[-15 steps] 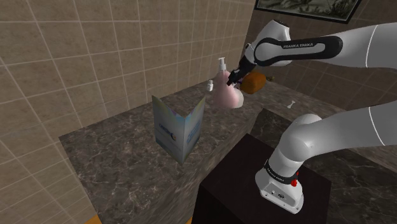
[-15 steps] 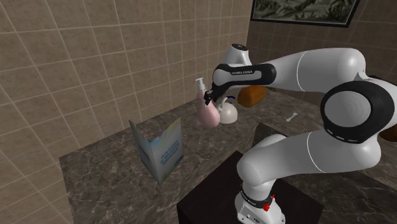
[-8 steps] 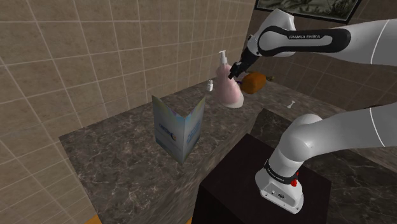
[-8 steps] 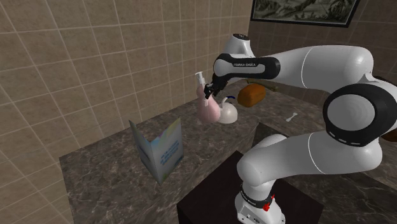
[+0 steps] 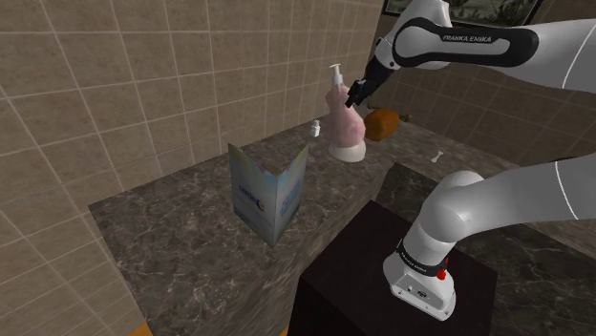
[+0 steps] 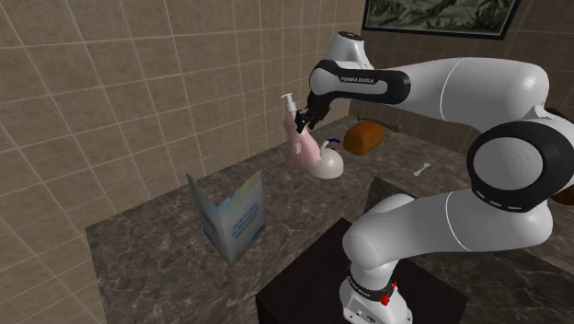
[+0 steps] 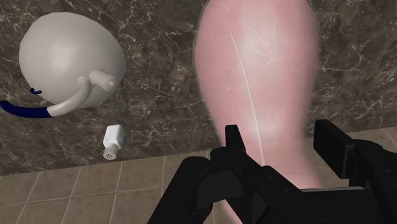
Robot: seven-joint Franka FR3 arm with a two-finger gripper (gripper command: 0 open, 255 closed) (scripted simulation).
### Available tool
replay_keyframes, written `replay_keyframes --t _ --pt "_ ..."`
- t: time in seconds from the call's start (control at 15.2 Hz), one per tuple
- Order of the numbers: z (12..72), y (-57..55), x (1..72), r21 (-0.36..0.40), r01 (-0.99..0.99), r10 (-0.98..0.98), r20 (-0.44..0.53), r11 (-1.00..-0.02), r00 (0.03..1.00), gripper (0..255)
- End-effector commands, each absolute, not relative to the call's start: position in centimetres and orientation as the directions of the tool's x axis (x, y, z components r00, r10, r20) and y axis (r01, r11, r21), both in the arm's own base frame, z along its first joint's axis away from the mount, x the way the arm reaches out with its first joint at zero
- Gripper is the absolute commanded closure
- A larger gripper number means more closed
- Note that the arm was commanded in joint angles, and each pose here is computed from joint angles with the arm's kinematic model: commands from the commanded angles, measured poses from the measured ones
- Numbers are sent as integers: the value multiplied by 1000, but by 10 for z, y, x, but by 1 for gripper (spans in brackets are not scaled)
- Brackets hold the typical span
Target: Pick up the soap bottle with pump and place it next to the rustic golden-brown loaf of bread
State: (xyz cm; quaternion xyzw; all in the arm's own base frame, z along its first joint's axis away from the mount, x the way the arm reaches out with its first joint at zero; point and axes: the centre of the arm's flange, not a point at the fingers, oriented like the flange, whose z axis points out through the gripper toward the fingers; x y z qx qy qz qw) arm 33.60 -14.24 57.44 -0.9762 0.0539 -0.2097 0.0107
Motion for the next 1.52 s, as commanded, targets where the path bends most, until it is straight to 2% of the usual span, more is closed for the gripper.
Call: replay_keyframes --t 0.0,1.45 --pt "586 -143 336 -43 -101 -110 410 -994 906 255" --pt "702 -143 336 -43 -101 -110 410 -994 906 255"
